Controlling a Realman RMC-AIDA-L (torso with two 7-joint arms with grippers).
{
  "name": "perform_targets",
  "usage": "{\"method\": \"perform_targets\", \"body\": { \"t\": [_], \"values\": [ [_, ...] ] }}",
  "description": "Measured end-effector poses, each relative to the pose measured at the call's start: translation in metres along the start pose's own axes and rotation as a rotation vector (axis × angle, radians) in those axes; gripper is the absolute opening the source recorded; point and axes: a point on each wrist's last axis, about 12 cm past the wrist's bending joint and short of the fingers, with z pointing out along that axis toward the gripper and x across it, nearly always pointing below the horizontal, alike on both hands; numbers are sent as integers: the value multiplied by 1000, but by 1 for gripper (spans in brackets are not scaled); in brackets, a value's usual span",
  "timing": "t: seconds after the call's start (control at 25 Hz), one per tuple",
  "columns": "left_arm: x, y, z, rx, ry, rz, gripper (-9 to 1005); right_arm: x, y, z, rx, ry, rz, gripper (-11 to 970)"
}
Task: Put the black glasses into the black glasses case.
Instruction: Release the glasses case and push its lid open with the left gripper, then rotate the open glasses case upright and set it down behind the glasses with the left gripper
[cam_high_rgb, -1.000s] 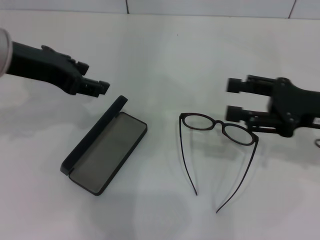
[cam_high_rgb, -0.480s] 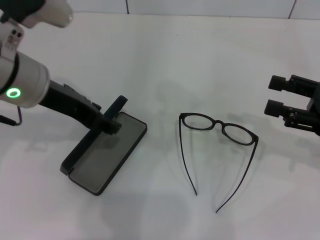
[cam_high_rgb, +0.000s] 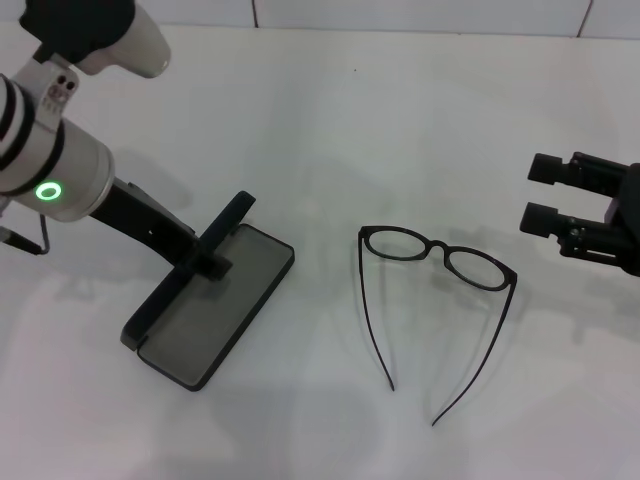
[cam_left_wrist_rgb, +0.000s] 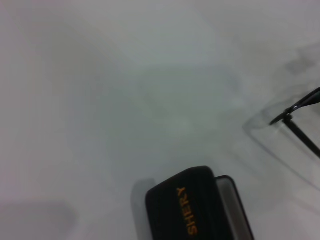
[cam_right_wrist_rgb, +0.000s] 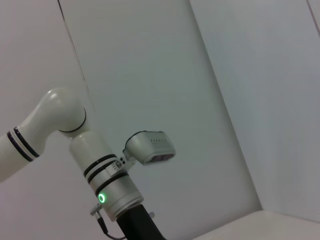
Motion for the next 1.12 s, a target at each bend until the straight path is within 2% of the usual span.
{"method": "perform_targets", "body": {
  "t": [0.48,0.88,1.08,1.12],
  "values": [
    [-4,-6,19,-46,62,58,584,0,0,1,1,-4,0,719],
    [-7,-7,16,-89,68,77,515,3,2,2,1,-13,8,718],
    [-15,-10,7,-149,49,137,285,3,5,2,-18,-22,8,718],
    [-17,-10,5,-168,44,154,270,3,7,1,-30,-22,6,718]
  ]
}}
